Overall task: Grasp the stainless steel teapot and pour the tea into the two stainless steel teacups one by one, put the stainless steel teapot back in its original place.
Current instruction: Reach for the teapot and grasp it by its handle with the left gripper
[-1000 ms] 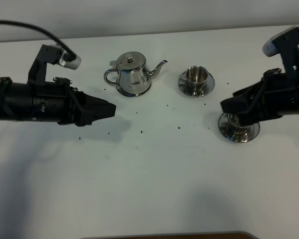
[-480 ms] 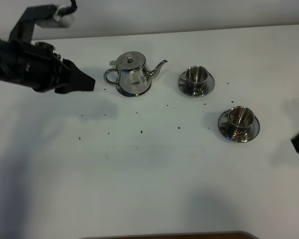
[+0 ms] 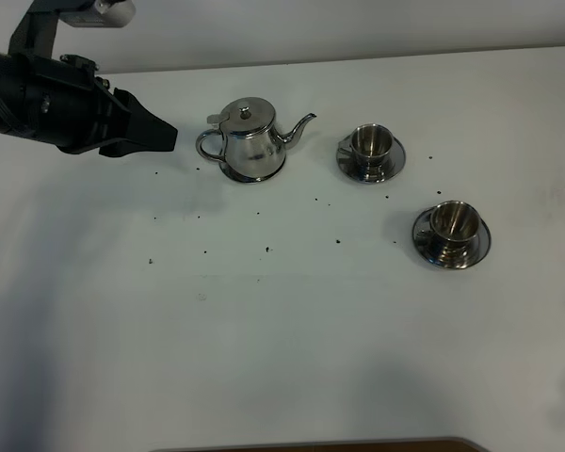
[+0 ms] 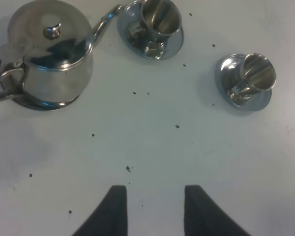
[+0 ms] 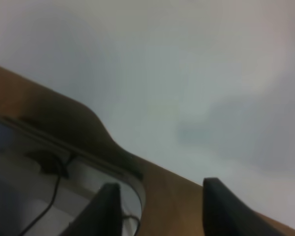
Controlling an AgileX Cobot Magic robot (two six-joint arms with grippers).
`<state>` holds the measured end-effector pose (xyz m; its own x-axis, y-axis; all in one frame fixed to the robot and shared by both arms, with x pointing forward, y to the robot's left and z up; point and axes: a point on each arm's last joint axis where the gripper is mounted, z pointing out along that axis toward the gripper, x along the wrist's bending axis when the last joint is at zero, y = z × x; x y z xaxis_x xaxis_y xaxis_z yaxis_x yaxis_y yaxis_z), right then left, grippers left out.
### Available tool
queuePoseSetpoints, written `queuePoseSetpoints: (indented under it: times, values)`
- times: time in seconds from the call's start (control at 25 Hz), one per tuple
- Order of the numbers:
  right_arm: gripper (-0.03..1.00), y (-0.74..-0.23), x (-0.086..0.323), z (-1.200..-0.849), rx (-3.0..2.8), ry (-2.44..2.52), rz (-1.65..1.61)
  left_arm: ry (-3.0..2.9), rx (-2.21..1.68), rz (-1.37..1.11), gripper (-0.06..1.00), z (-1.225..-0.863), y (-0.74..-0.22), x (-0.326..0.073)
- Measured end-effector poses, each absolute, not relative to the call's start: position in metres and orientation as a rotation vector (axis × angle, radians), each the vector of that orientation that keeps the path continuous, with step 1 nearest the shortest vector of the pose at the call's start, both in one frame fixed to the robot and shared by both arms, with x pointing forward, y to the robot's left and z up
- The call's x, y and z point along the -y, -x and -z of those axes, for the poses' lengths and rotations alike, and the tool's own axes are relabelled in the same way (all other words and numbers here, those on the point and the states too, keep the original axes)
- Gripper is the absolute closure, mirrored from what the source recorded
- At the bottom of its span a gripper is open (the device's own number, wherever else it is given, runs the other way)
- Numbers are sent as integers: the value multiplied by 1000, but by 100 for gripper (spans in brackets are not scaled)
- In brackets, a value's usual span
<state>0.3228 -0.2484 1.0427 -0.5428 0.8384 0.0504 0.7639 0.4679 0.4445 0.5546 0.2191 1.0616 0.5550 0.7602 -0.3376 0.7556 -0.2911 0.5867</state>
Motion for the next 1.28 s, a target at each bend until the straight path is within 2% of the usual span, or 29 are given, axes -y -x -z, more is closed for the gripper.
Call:
queuePoseSetpoints:
  times: [0.4,1.28]
  values:
    - [58,-289,267,-1047,-2382,-1324,-802,-2072,-1207,-14,60,-1062,-555,-219]
    - [58,-284,278,-1048,-2176,-1544,-822,-2076,-1205,-35,60,-1062,-556,-220]
